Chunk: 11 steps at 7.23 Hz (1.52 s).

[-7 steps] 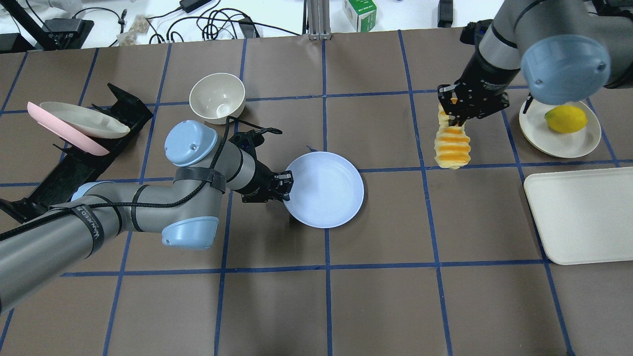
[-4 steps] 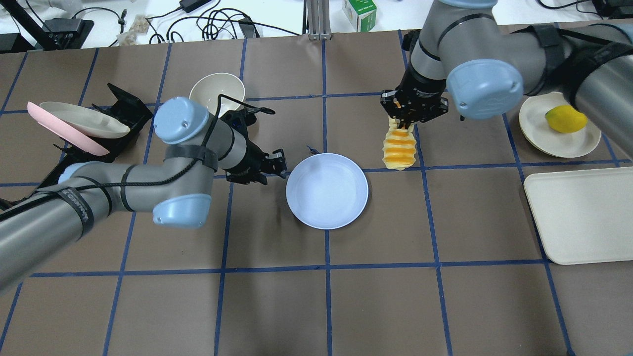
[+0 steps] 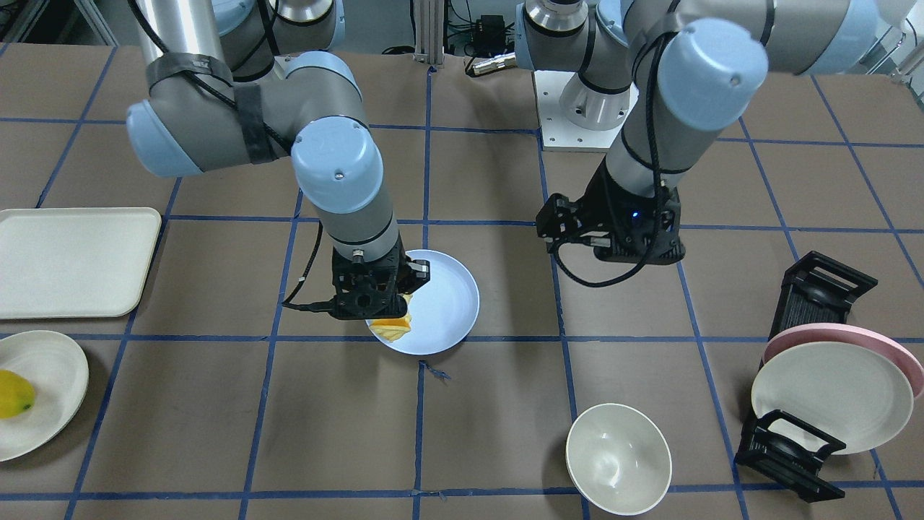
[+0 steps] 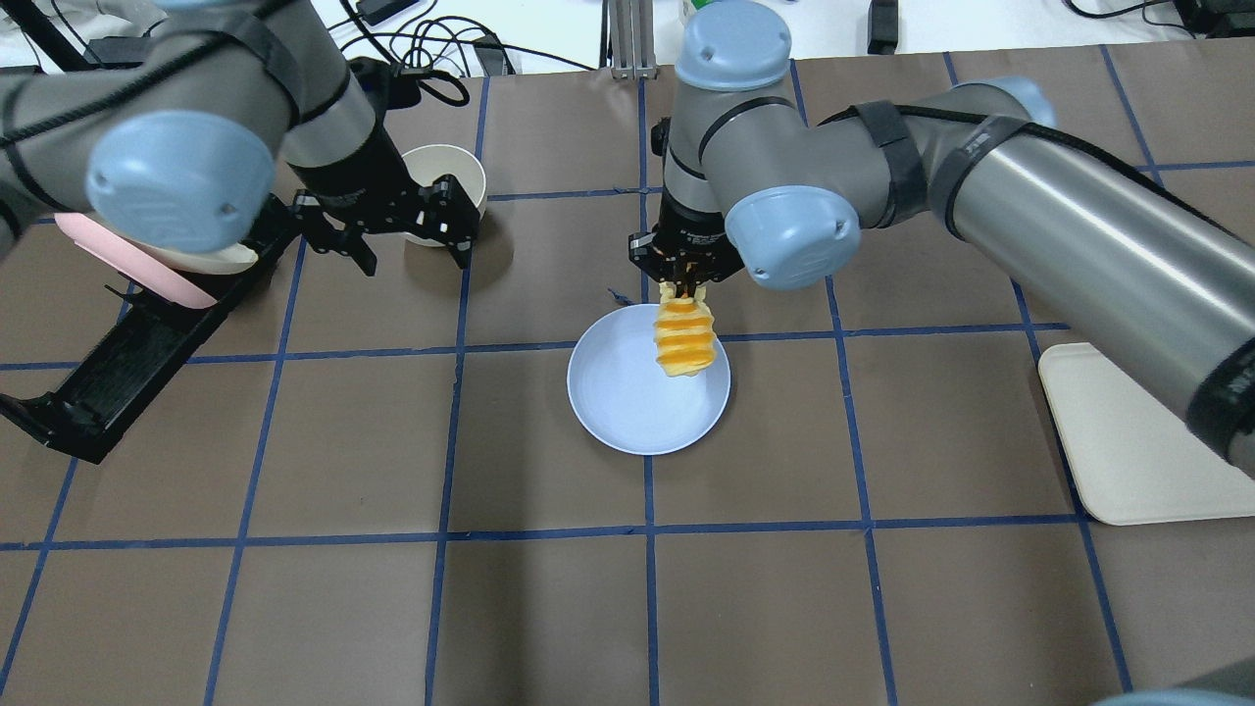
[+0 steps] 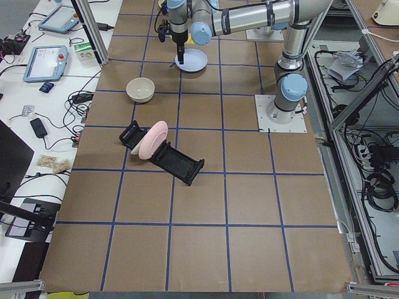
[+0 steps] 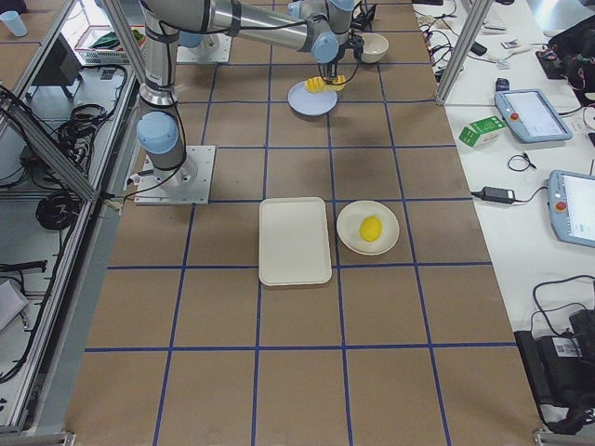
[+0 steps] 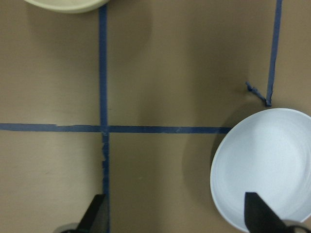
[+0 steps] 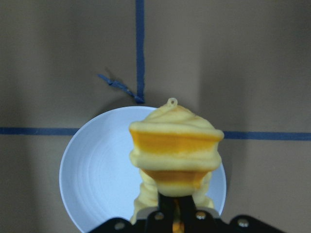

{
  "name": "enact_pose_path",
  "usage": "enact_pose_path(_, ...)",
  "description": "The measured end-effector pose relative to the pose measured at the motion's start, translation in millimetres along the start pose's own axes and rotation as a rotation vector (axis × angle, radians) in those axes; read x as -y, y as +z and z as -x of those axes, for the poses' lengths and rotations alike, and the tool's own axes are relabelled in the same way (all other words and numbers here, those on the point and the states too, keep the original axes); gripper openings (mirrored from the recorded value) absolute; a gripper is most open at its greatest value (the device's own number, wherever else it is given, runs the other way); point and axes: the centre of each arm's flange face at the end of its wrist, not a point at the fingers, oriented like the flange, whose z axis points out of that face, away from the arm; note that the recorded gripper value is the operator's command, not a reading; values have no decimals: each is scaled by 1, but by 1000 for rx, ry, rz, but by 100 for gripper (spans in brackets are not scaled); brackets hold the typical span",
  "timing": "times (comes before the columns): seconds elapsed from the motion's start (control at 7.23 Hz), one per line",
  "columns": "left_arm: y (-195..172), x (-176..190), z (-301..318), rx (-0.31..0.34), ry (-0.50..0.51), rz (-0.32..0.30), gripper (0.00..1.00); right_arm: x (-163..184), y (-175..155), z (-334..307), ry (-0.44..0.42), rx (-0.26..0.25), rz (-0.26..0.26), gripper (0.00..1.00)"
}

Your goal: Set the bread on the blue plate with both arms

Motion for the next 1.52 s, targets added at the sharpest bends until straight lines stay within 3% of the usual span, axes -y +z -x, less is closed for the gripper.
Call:
enact_pose_path(0.41, -70, -41, 14, 55, 43, 17, 100, -6, 43, 24, -49, -9, 44, 0)
enact_pose_path(0.69, -80, -51, 14, 76, 69, 10, 100, -2, 69, 33, -70, -7, 38, 0)
enact_pose_path(0.83, -83, -52, 15, 55, 87, 1, 100, -1, 78, 35, -77, -8, 43, 0)
enact_pose_path(1.11, -92, -45, 19, 33, 83, -71, 100, 0, 89, 35, -79, -11, 55, 93)
enact_pose_path(1.24, -94, -45, 20, 39, 63, -96, 100, 1, 91, 35, -79, -12, 58, 100)
enact_pose_path(1.52, -94, -47, 19, 39, -6, -110, 100, 2, 84, 36, -76, -8, 47, 100)
